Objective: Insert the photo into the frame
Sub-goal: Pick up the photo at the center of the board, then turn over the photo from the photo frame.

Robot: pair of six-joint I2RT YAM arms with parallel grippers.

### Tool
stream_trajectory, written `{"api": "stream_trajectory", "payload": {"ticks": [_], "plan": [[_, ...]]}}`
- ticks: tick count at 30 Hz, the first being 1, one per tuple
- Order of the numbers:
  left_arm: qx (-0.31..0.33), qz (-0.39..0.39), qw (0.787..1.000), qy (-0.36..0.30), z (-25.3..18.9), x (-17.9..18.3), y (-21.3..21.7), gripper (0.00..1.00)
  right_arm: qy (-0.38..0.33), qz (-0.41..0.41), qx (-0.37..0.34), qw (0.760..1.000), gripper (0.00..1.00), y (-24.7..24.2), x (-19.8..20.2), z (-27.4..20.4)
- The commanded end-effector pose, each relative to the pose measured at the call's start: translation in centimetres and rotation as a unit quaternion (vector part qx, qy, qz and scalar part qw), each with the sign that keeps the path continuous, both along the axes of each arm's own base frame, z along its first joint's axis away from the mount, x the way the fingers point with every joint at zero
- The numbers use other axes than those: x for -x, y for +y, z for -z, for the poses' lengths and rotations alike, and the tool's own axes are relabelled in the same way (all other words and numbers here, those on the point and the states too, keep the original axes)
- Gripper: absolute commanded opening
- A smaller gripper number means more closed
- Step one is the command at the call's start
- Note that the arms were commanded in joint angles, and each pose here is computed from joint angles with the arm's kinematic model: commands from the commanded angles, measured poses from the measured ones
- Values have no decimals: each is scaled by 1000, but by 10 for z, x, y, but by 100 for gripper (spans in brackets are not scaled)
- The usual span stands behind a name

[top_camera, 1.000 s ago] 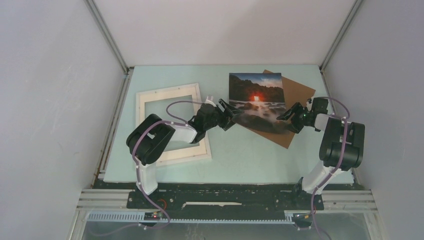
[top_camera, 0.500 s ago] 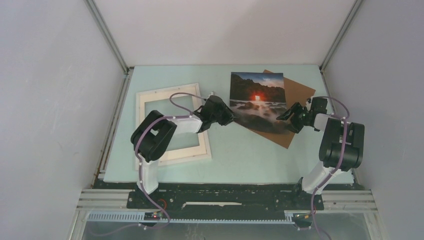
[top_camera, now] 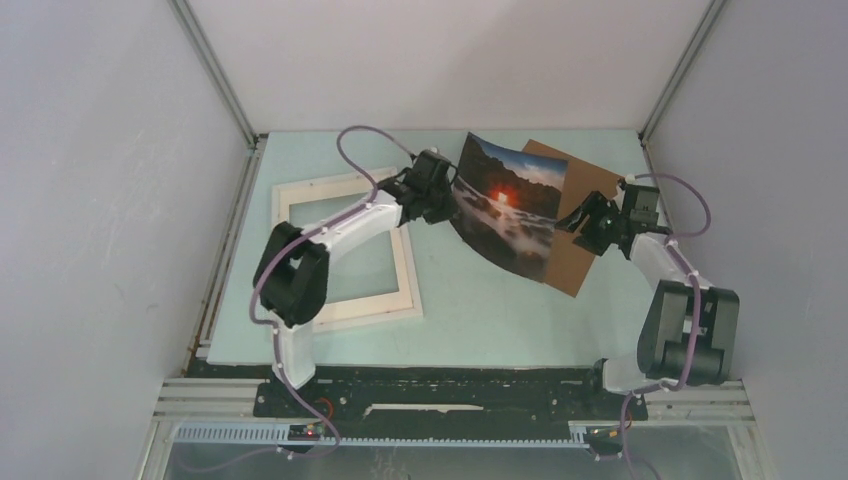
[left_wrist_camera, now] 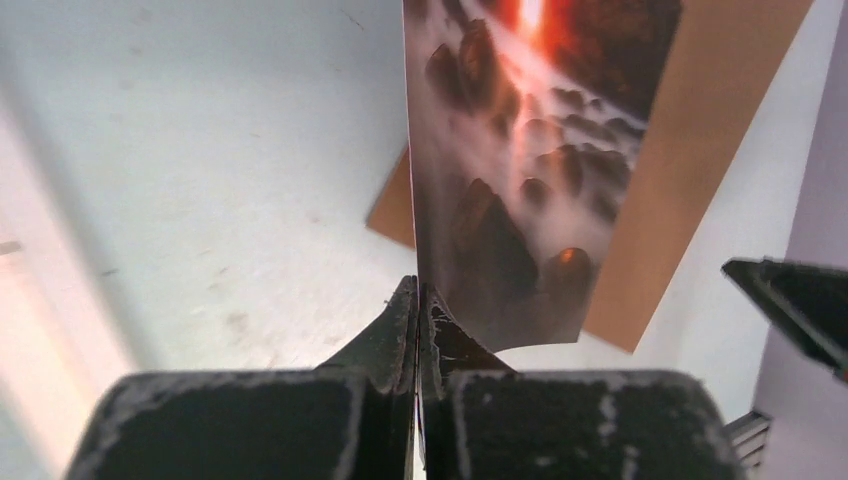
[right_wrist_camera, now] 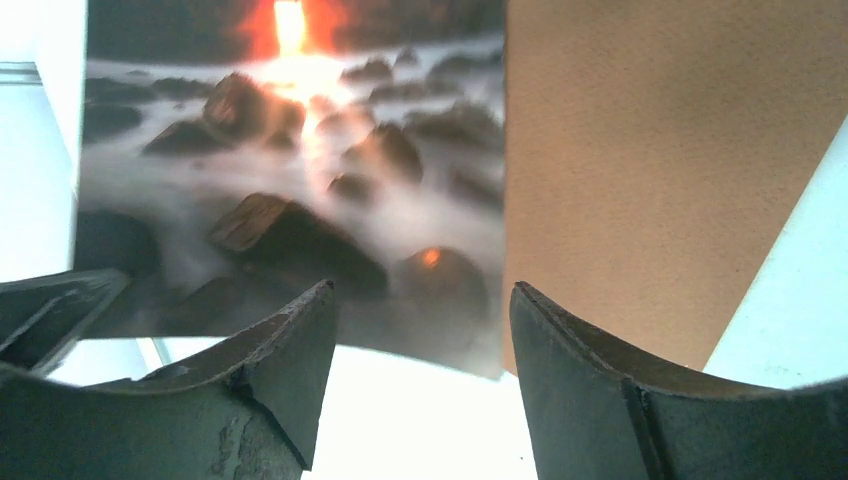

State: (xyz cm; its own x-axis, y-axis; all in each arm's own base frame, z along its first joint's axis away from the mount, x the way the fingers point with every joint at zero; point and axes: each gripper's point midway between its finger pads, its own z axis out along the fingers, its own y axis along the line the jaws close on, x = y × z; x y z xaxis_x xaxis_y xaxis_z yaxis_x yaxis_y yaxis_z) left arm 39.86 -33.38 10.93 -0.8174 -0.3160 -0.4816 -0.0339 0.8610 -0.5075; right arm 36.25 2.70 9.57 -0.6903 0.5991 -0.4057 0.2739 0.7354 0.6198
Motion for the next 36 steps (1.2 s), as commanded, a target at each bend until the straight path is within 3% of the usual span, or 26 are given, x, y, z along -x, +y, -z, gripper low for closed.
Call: {"api": "stream_trajectory", "payload": {"ticks": [1,5,9,14,20,24,27,28,33,36], "plan": [[-108,49,991,-70,-107,24,63,0,-37,-3,23,999,71,0,1,-26],[-212,54,973,-75,-154,56,138,0,-67,-23,5,997,71,15,0,-44],[-348,-27,934,-73,-203,91,244,0,-69,-55,-11,996,71,38,0,-43],[-423,-153,886,-111,-266,136,342,0,-69,-101,-18,992,71,70,4,-40],[-471,-269,821,-178,-332,183,399,0,-67,-132,-18,989,71,90,10,-39],[-441,-327,798,-249,-389,206,414,0,-64,-140,-22,988,71,97,10,-35],[-465,-253,796,-294,-405,194,391,0,-59,-144,-25,987,71,99,10,-31],[-493,-227,786,-296,-404,187,380,0,-58,-144,-26,988,71,99,10,-30],[-626,-79,735,-249,-336,134,302,0,-53,-146,-25,988,71,101,9,-25],[-654,6,725,-214,-270,107,261,0,-51,-147,-24,988,71,100,11,-25]]}}
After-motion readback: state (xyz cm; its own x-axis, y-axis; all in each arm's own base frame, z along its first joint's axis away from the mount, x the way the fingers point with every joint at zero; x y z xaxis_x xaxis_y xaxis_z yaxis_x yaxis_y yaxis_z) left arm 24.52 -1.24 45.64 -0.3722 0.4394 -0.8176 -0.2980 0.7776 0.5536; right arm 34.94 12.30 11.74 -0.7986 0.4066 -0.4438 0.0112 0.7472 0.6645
